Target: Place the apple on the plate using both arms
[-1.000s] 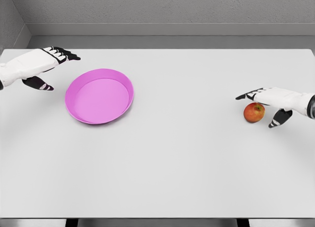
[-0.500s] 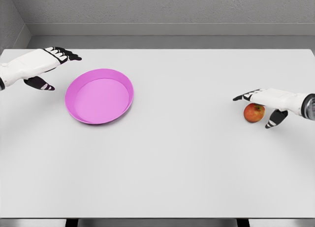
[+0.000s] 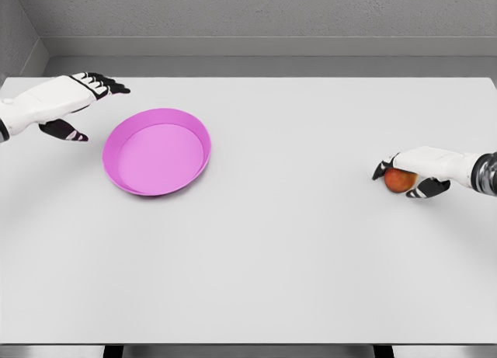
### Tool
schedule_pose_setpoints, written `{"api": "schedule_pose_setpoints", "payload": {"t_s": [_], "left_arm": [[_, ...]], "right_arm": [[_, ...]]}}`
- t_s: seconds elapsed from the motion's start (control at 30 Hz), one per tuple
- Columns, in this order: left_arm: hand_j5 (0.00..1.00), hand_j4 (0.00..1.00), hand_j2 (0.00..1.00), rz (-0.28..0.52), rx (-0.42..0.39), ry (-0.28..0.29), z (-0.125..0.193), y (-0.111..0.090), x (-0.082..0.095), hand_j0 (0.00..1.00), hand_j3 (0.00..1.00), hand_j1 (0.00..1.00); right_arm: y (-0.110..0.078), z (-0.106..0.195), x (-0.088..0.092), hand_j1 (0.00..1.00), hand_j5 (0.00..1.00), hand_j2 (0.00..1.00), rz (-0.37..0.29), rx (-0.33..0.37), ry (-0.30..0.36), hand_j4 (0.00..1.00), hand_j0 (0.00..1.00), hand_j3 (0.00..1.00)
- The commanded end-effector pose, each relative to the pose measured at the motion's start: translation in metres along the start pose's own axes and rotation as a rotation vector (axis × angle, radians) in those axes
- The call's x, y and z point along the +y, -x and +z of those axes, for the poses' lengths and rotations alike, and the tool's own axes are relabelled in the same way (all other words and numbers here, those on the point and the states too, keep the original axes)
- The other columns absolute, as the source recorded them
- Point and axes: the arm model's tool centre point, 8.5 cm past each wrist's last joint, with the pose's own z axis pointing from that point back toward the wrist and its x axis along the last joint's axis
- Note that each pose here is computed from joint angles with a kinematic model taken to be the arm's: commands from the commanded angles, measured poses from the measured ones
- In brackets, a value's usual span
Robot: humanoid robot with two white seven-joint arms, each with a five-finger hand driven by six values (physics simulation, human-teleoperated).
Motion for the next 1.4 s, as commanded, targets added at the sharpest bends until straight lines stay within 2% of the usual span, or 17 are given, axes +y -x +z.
{"api": "schedule_pose_setpoints", "payload": {"t_s": [0.0, 0.37, 1.0, 1.37], "left_arm": [[1.00, 1.00, 1.00, 0.005, 0.001, -0.006, 0.001, 0.000, 0.001, 1.00, 1.00, 1.00], [1.00, 1.00, 1.00, 0.005, 0.000, -0.007, 0.001, 0.000, 0.002, 1.00, 1.00, 1.00], [1.00, 1.00, 1.00, 0.005, 0.005, -0.018, 0.003, 0.002, 0.004, 1.00, 1.00, 1.00], [1.00, 1.00, 1.00, 0.004, 0.001, -0.018, 0.003, 0.000, 0.005, 1.00, 1.00, 1.00]], "right_arm": [[0.000, -0.001, 0.002, 0.59, 0.59, 0.59, 0.000, 0.001, -0.008, 0.59, 0.59, 0.59], [-0.002, -0.001, 0.001, 0.52, 0.52, 0.52, 0.005, -0.003, -0.007, 0.52, 0.52, 0.52], [-0.015, 0.009, -0.044, 0.50, 0.50, 0.50, 0.069, -0.026, 0.078, 0.50, 0.50, 0.50], [-0.060, 0.004, -0.068, 0.50, 0.50, 0.50, 0.133, -0.138, 0.141, 0.50, 0.50, 0.50]]}}
